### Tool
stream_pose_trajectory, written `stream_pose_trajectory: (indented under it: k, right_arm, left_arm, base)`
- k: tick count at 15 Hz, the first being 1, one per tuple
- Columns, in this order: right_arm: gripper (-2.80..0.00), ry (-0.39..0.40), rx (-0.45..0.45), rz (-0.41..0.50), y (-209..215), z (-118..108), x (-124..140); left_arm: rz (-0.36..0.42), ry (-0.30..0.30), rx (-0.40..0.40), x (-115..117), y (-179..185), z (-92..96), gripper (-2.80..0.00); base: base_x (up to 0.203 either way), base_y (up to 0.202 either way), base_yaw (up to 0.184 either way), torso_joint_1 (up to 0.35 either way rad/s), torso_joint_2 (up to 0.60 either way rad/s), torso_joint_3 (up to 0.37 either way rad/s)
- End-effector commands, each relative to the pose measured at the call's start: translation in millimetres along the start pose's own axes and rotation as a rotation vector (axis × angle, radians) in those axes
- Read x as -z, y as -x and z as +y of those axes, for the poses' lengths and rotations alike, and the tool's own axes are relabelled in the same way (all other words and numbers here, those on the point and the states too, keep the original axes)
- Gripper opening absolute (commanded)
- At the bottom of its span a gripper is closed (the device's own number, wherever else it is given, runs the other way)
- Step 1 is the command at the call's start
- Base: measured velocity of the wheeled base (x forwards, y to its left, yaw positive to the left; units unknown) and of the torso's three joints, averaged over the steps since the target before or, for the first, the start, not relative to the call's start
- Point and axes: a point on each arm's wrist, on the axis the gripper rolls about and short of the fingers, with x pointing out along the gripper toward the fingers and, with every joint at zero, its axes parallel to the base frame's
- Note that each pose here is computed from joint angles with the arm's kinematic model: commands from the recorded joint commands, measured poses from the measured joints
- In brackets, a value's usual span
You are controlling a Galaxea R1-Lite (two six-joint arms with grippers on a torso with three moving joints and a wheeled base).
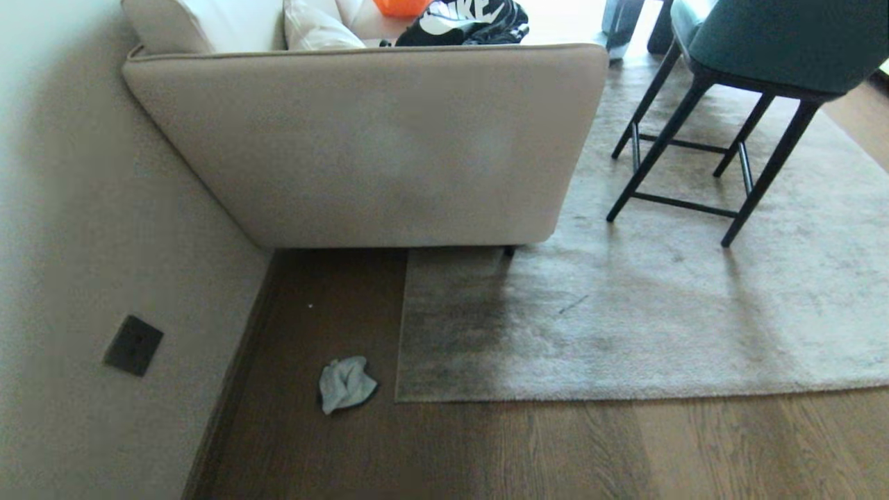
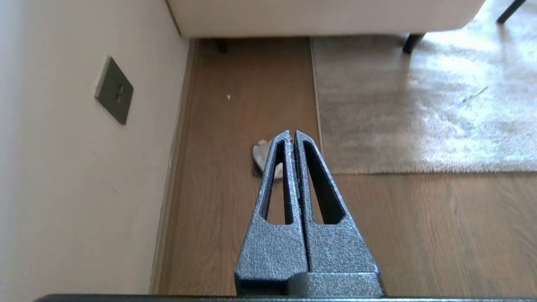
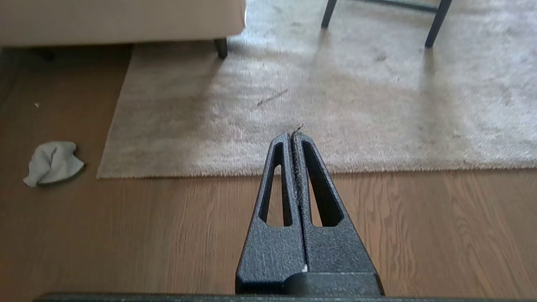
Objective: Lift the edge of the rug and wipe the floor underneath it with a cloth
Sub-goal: Pick up the rag
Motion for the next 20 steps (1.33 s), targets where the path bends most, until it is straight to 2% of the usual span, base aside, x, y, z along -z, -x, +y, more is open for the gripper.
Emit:
stream_pose_trajectory:
  k: [1, 20]
  right_arm:
    - [-2.8, 0.0, 0.0, 0.0, 0.0, 0.0, 0.0]
    - [-2.8, 0.0, 0.0, 0.0, 0.0, 0.0, 0.0]
  left_arm:
    - [0.001, 0.0, 0.0, 0.2, -0.1, 0.0, -2.8]
    - [-0.001, 0.003, -0.002, -0.2, 0.0, 0.0, -2.8]
  base:
    - [0.0, 0.0, 0.0, 0.005, 0.01, -0.19]
    - [0.0, 0.0, 0.0, 0.004, 0.0, -0.197]
